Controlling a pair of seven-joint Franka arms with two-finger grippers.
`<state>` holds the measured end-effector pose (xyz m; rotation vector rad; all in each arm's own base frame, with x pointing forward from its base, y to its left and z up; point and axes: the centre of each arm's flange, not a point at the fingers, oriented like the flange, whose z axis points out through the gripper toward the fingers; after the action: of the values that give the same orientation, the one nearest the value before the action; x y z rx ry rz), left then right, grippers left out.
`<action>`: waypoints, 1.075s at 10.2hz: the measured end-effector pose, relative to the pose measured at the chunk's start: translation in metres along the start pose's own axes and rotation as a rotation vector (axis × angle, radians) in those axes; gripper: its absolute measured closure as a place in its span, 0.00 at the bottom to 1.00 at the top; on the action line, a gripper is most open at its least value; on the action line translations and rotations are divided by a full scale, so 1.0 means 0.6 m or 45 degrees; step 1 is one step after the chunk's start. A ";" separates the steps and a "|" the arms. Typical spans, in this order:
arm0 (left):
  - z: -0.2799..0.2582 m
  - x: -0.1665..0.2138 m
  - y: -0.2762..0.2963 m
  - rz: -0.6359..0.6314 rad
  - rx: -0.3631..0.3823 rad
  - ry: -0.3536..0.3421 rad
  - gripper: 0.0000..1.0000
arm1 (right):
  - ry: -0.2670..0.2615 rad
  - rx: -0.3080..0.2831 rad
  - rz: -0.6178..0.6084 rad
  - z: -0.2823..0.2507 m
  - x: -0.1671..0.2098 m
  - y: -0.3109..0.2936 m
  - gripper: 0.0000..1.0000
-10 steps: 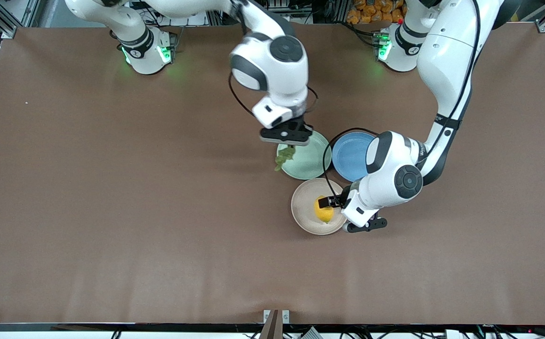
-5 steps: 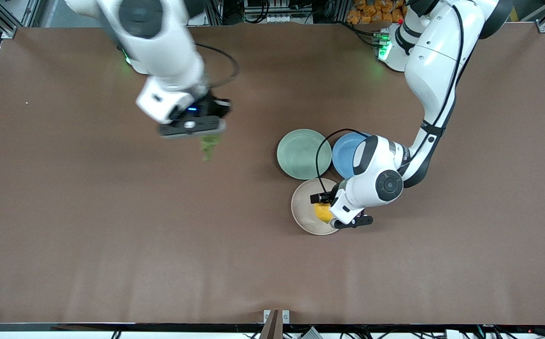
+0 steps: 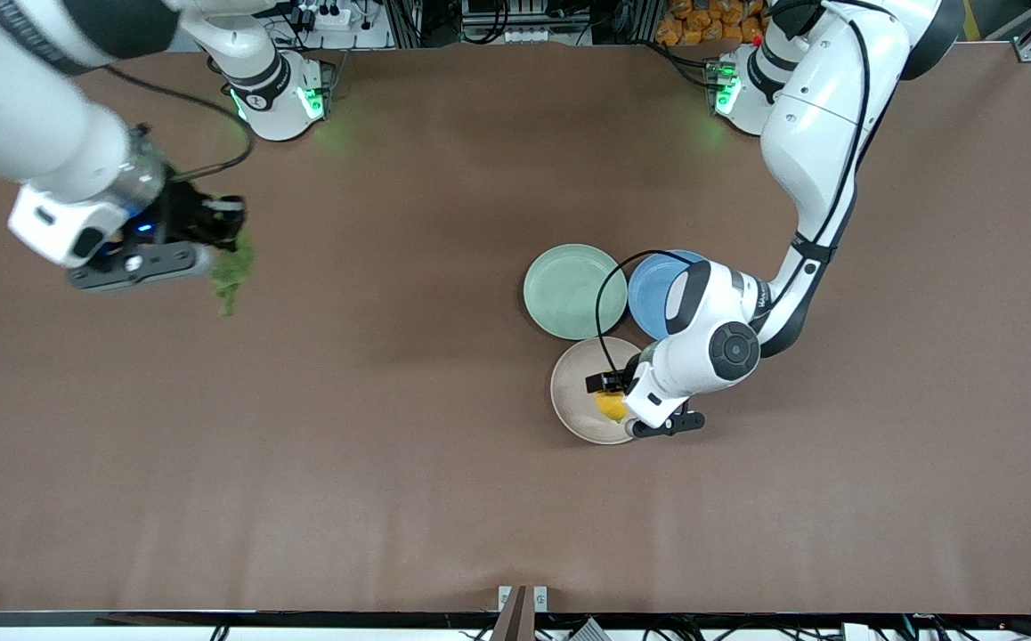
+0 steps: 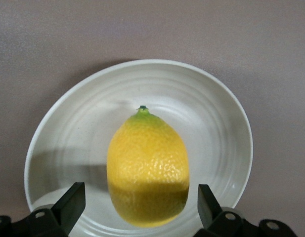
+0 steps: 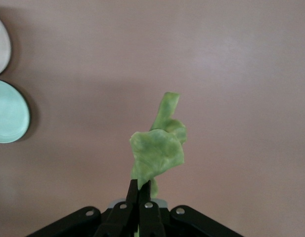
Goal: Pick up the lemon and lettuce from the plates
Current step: 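Carry the lettuce away with the right gripper while the left gripper lifts the lemon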
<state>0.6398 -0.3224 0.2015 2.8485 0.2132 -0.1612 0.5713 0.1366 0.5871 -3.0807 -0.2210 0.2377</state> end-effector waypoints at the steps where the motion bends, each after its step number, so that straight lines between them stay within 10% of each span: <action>1: 0.005 0.000 0.001 0.001 -0.002 0.007 0.00 | 0.013 -0.023 0.039 0.018 0.008 0.041 0.98; 5: 0.004 0.006 0.013 0.021 -0.002 0.096 0.34 | 0.155 -0.078 0.126 0.217 0.049 0.167 0.98; 11: -0.126 0.062 -0.027 -0.053 0.020 0.232 0.34 | 0.190 -0.079 0.060 0.464 0.036 0.256 0.98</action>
<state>0.6806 -0.2805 0.2645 2.8756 0.3101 0.0895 0.5706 -0.0029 0.3007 -3.1485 -0.1520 0.0019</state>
